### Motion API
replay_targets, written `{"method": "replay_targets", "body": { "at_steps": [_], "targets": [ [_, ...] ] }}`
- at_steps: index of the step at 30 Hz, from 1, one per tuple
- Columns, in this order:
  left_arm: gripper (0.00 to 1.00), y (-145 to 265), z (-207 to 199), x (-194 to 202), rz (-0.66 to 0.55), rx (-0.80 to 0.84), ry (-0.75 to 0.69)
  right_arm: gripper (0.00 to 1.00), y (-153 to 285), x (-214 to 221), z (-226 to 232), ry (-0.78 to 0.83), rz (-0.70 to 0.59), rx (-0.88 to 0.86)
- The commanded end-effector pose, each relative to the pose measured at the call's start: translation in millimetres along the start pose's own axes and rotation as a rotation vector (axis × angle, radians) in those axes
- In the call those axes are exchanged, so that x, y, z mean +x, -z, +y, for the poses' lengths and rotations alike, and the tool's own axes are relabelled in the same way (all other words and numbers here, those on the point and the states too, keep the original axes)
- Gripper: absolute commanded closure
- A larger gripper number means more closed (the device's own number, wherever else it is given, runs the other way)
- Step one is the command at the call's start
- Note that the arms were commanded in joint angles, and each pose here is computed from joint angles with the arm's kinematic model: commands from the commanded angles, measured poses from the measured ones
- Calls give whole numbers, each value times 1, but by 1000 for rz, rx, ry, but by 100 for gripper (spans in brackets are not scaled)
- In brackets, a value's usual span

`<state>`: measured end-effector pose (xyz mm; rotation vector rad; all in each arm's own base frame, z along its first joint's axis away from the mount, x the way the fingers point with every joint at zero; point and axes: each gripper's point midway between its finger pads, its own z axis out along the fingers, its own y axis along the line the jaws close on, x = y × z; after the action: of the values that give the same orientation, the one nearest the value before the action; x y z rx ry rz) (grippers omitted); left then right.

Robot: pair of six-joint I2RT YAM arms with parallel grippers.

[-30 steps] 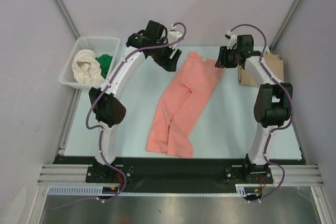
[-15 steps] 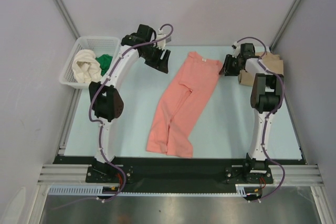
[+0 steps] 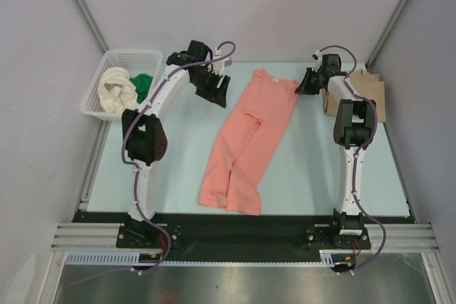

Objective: Fold and stack the t-shirts
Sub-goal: Fold the tshirt

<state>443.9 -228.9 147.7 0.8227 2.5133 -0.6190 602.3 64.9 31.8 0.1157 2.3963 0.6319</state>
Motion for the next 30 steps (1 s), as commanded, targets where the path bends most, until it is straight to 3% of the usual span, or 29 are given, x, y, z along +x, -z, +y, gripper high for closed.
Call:
{"method": "replay_targets", "body": {
  "at_steps": [1,10,19,20,21,24,26,30],
  "targets": [
    [31,34,-11,-15,-71,-31,-38,100,-9,-34,6,33,-99,18],
    [33,45,2,-19,-81,-124,-57,100,-30,-99,14,114,-290,-3],
    [27,40,14,-37,-115,-182,-64,99,-51,-112,6,138,-375,-1],
    [27,36,14,-38,-112,-182,-61,91,-49,-114,6,140,-379,7],
    [26,35,13,-38,-112,-183,-52,75,-39,-123,13,155,-395,2],
    [26,40,-1,-33,-109,-149,-49,56,-20,-122,27,164,-360,-17],
    [26,47,-7,-26,-105,-150,-33,52,21,-143,41,174,-390,-24],
    [25,62,-12,-12,-109,-152,38,50,76,-131,50,107,-331,-62]
  ]
}}
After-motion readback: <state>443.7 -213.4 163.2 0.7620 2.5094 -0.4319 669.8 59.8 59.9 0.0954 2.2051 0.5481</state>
